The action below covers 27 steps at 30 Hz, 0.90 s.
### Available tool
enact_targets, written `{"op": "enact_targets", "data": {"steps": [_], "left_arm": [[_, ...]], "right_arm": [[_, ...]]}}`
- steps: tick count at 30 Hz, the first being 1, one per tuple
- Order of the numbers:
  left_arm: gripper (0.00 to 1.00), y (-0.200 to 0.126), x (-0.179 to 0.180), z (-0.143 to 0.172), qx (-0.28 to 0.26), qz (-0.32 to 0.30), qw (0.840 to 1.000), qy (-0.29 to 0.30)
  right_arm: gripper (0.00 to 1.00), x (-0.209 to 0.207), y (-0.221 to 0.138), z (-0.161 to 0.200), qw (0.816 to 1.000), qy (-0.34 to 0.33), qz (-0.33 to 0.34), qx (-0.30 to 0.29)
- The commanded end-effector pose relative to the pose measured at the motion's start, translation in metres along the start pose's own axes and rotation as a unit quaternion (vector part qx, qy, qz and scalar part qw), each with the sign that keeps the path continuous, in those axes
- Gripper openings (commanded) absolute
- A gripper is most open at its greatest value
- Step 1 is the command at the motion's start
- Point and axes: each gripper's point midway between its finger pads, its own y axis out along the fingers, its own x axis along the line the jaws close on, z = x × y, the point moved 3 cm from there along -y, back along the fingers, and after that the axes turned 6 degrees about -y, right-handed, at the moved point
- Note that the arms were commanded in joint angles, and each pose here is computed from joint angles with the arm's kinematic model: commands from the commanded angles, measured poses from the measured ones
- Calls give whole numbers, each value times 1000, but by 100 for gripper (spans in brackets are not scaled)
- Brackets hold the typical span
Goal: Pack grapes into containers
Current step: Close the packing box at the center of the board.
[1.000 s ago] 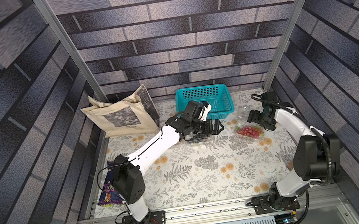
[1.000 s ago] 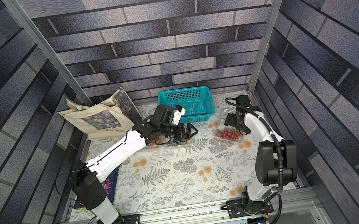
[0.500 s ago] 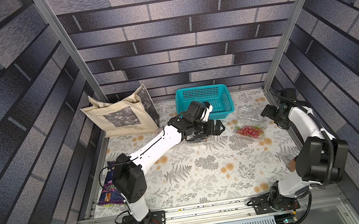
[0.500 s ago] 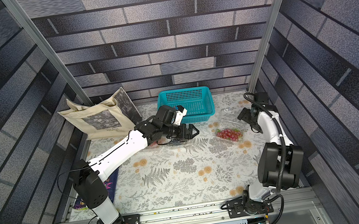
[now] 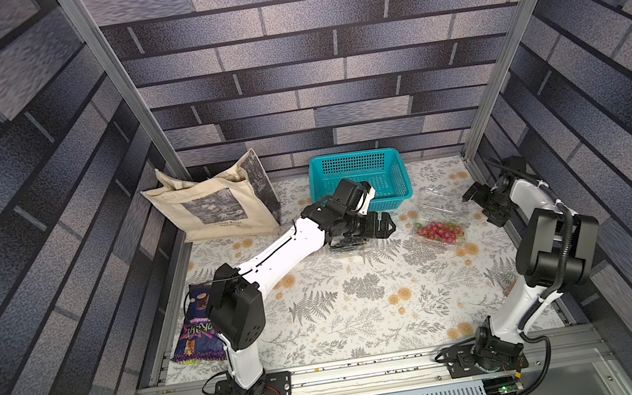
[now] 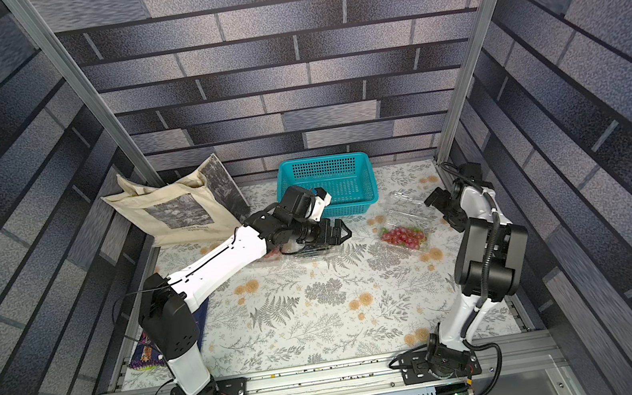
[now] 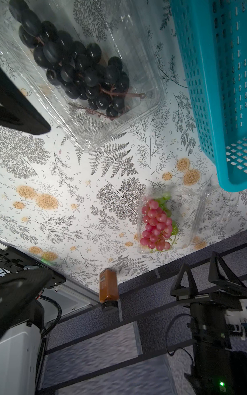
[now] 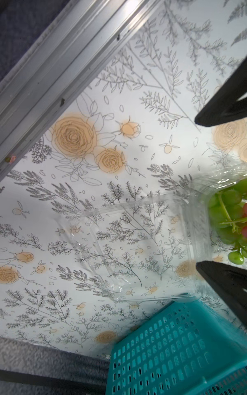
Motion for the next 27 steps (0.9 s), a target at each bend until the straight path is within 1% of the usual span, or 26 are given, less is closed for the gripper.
{"op": "enact_targets", "data": {"steps": [1,6,10,13,19,27], "left_arm": [[100,-3,3,-12,-4,2,1000,4],[100,2,11,-19,-2,0,1000,-5],[100,7,12,-23,1,2,1000,-5],[100,12,12,-24,6,3,1000,-6],[100,18,14,-25,10,3,1000,-9],[100,21,14,-27,12,2,1000,-9]], "right_arm": [[100,4,11,-11,1000,-2,-15,1],[100,4,30,-12,1000,5,-25,17],[100,15,42,-11,997,9,-73,29],[100,18,48,-12,996,9,-87,26],[100,30,54,-13,991,14,-132,23],[100,43,49,-12,987,-3,-159,6]]}}
